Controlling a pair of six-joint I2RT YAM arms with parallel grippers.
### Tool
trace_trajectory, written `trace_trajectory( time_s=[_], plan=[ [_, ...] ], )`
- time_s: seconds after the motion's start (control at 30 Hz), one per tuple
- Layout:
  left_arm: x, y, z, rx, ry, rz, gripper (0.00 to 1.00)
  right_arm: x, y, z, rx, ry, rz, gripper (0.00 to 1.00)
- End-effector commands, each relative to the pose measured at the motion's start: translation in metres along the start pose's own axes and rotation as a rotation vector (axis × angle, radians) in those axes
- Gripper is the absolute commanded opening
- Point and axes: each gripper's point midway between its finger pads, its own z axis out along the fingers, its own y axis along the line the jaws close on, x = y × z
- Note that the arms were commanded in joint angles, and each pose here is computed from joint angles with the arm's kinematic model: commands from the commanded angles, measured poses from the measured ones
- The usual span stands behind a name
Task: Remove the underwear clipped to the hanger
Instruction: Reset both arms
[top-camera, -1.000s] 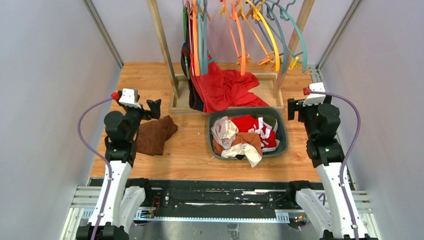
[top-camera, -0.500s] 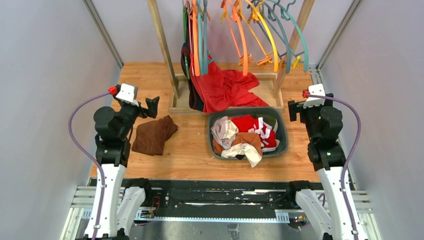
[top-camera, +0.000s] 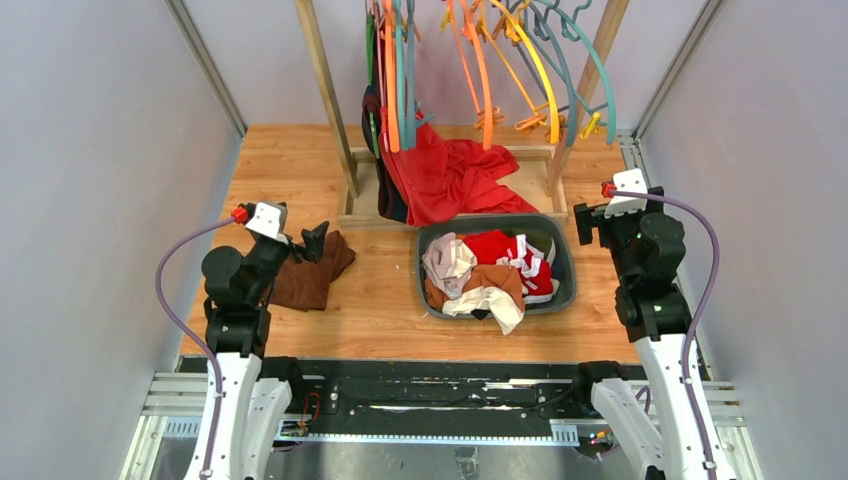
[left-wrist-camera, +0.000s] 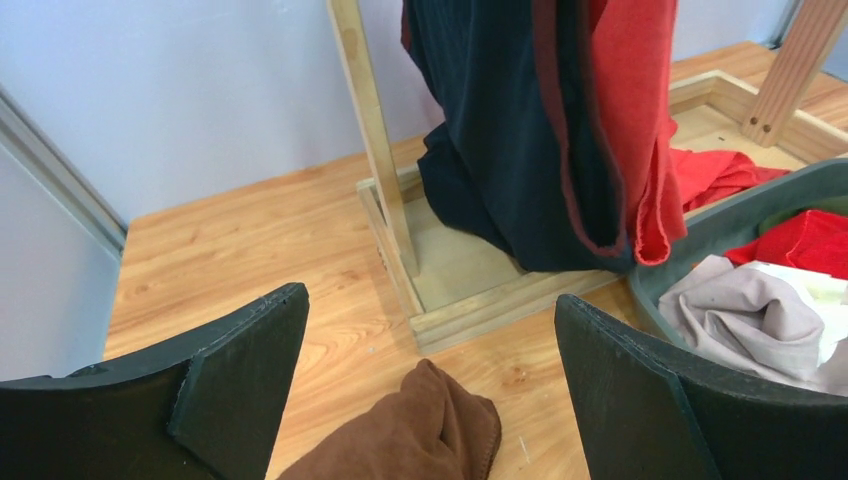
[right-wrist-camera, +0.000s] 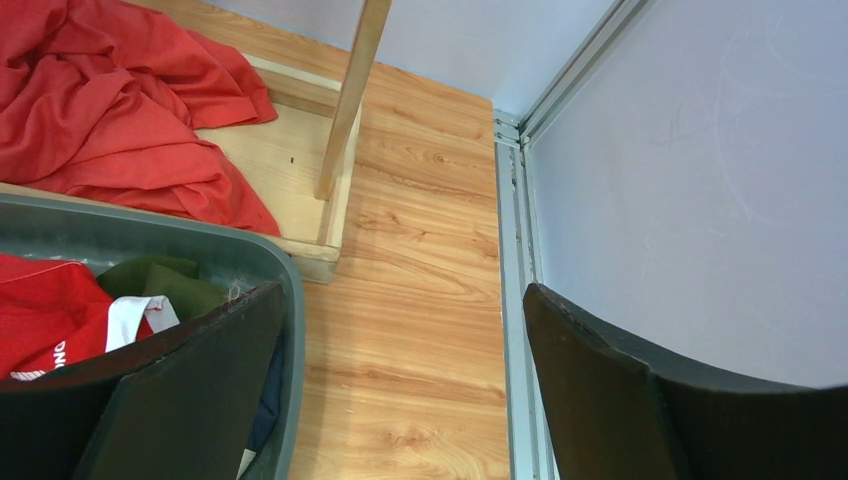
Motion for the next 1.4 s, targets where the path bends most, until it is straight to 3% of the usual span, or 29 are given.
trace_trajectory(
  time_s=[0.0,1.37],
  plan=[
    [-0.031,-0.004,-0.003,0.027,-0.091,0.018,0.98,0.000,-0.004,-0.004,0.006,-0.002,-0.023,0.91],
    [-0.046,0.010,-0.017,-0.068,-0.129,0.089,0.98,-0.008,-0.017,-0.016,0.063,-0.027,-0.029,0.83]
  ],
)
